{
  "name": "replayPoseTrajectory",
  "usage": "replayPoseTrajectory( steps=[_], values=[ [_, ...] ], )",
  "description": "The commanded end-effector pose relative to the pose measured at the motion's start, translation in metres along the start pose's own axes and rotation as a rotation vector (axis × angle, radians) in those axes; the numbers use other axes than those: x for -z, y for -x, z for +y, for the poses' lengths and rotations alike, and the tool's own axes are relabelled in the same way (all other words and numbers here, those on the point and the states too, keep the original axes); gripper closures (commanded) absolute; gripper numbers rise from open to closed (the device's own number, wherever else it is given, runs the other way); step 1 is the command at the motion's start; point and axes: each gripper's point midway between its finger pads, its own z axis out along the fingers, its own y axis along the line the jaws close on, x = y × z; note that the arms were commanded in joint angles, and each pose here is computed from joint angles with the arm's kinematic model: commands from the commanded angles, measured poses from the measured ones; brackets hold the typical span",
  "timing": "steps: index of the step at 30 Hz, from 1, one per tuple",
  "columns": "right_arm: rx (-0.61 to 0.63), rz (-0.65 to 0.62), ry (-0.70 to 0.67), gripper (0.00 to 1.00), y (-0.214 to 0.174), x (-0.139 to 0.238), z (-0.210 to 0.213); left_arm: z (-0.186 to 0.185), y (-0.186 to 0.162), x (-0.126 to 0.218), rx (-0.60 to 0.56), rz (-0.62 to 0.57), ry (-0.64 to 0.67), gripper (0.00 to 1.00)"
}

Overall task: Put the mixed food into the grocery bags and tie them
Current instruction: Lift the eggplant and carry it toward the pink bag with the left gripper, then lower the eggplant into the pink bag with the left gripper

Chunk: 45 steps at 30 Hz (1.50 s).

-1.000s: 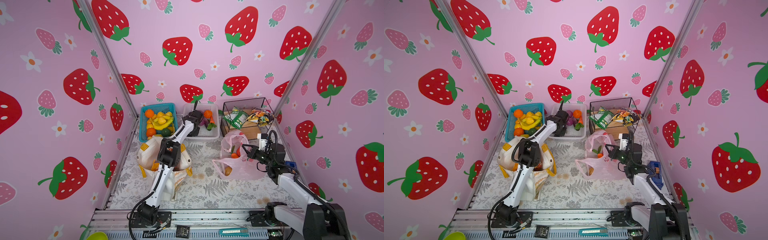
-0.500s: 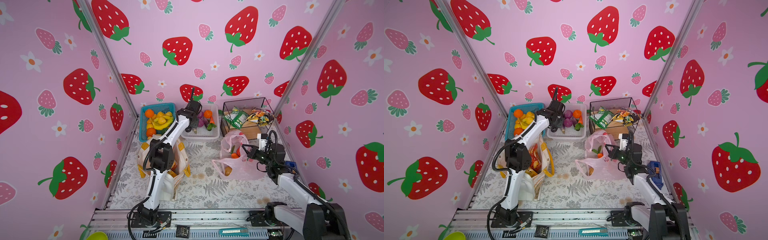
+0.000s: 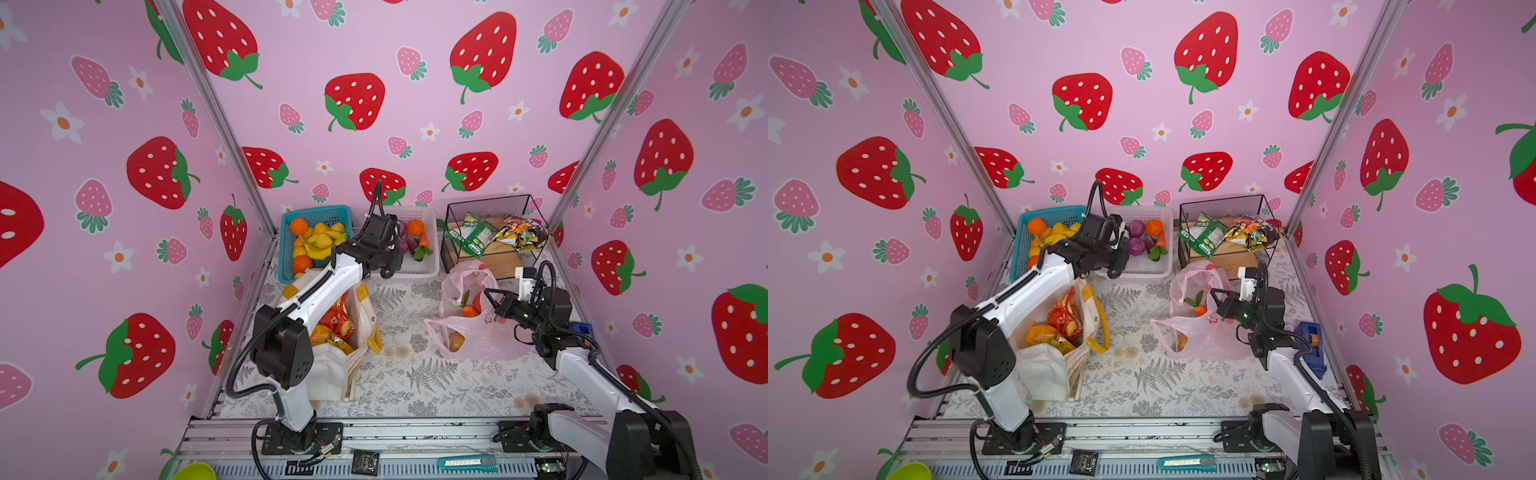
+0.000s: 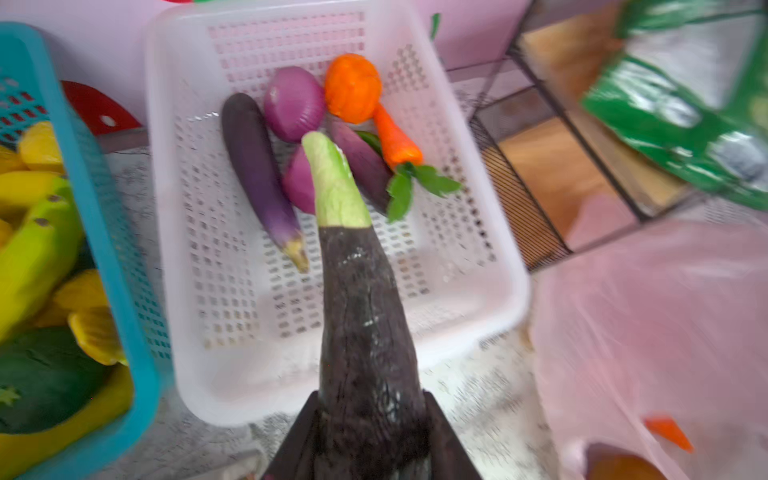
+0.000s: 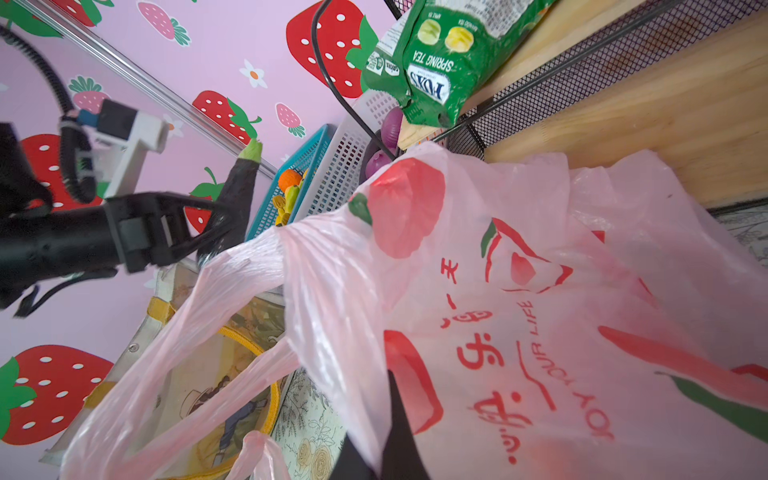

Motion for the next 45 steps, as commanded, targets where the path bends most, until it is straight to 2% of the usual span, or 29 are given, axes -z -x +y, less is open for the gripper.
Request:
replayPoseTrajectory(
  steps=[1, 5, 11, 16, 22, 24, 26, 35, 37, 42, 45],
  values=[
    [0.030, -0.034, 0.004, 1.00, 0.016, 0.003, 0.009, -0.049, 0.002, 0.029, -0.040, -0.125, -0.173, 0.85],
    [0.073, -0.018, -0.003, 1.00, 0.023, 0.004, 0.014, -0.063, -0.053, 0.035, -0.159, -0.020, -0.160, 0.85],
    [0.128, 0.049, -0.013, 1.00, 0.022, 0.004, 0.018, -0.082, -0.116, 0.037, -0.497, 0.135, -0.129, 0.84],
    [0.127, 0.040, -0.005, 1.00, 0.024, 0.008, 0.023, -0.085, -0.146, 0.016, -0.627, 0.268, -0.135, 0.84],
    [0.130, 0.045, -0.013, 1.00, 0.024, 0.012, 0.025, -0.067, -0.145, -0.021, -0.733, 0.318, 0.006, 0.85],
    [0.123, 0.052, -0.012, 1.00, 0.021, 0.012, 0.024, -0.072, -0.147, -0.028, -0.752, 0.329, -0.020, 0.85],
    [0.119, 0.052, -0.013, 1.00, 0.020, 0.012, 0.024, -0.087, -0.154, -0.029, -0.762, 0.329, -0.107, 0.85],
    [0.110, 0.051, -0.012, 1.00, 0.020, 0.011, 0.023, -0.120, -0.164, -0.002, -0.786, 0.242, -0.326, 0.85],
    [0.102, 0.051, 0.001, 1.00, 0.019, 0.009, 0.024, -0.128, -0.162, -0.001, -0.778, 0.216, -0.364, 0.85],
    [0.082, 0.057, 0.027, 1.00, 0.013, 0.006, 0.027, -0.173, -0.151, -0.001, -0.727, 0.140, -0.553, 0.84],
    [0.069, 0.066, 0.049, 1.00, 0.008, 0.004, 0.031, -0.192, -0.136, -0.013, -0.685, 0.081, -0.582, 0.82]
  ],
)
